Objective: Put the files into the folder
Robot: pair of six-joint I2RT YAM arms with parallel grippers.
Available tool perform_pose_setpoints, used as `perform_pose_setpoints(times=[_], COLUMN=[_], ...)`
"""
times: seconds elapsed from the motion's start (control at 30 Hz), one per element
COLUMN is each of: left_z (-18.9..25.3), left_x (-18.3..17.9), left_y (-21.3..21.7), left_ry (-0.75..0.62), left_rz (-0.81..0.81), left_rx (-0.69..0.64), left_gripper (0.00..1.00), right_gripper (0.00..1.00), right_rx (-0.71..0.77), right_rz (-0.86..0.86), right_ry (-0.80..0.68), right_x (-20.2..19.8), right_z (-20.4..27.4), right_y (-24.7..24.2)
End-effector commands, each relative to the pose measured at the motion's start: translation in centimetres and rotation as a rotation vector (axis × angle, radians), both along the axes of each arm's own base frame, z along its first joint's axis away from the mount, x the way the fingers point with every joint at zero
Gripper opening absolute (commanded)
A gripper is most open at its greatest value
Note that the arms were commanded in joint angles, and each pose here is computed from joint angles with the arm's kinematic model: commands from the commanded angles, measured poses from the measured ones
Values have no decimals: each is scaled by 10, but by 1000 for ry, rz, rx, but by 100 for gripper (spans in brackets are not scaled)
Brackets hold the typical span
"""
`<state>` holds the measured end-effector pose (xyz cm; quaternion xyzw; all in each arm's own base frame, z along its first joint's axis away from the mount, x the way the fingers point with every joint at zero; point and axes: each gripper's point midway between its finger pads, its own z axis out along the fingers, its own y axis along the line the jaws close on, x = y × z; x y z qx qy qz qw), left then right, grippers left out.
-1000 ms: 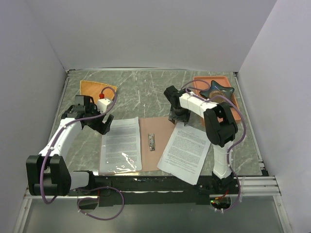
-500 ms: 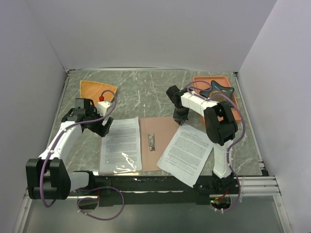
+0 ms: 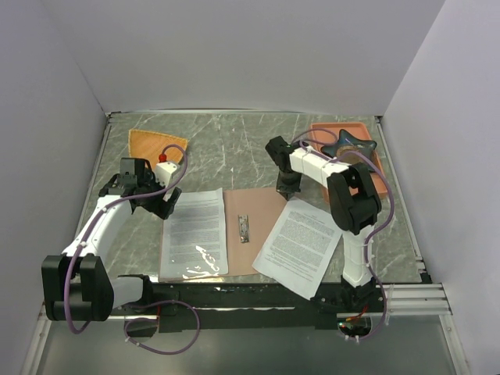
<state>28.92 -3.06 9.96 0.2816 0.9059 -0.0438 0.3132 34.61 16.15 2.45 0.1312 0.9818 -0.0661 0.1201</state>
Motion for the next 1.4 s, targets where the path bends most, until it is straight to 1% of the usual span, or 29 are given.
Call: perform_pose_setpoints(times=[0.0, 0.2, 0.27, 0.3, 0.33, 0.37, 0.4, 0.43, 0.47, 0.53, 0.6, 0.73, 1.0, 1.37], left_z=[8, 9, 9, 9, 10, 10, 9, 9, 8, 7, 7, 6, 4, 1], left_x=[8, 11, 11, 10, 10, 10, 10, 10, 10, 9, 9, 7, 6, 5], left_y=[2, 2, 2, 2, 2, 2, 2, 3, 3, 3, 2, 1, 4, 3], left_ry=[-39, -43, -41, -42, -43, -44, -46, -47, -43, -41, -41, -40, -44, -43], left_rz=[3, 6, 6, 4, 4, 5, 4, 2, 3, 6, 4, 3, 3, -2], left_rx=[11, 12, 10, 10, 10, 13, 14, 17, 16, 16, 12, 6, 21, 22], left_gripper=[96, 96, 96, 96, 96, 96, 96, 96, 96, 96, 96, 96, 96, 96], right_gripper=[0, 0, 0, 4, 41, 55, 61, 61, 61, 56, 56, 55, 53, 53], right_rx=[6, 58, 51, 30, -11, -29, -28, -37, -38, -51, -62, -84, -48, -50], right_rz=[70, 186, 207, 193, 165, 137, 113, 85, 51, 14, -7, -25, -36, -71], right_ry=[-106, -127, -120, -117, -121, -115, -126, -102, -108, -94, -61, -24, -10, 24], right_x=[21, 25, 23, 22, 21, 20, 20, 12, 14, 11, 10, 9, 11, 14], right_z=[35, 43, 46, 46, 46, 46, 50, 41, 40, 35, 29, 19, 9, -2], right_y=[23, 59, 65, 59, 49, 39, 32, 22, 12, 1, -6, -12, -10, -22])
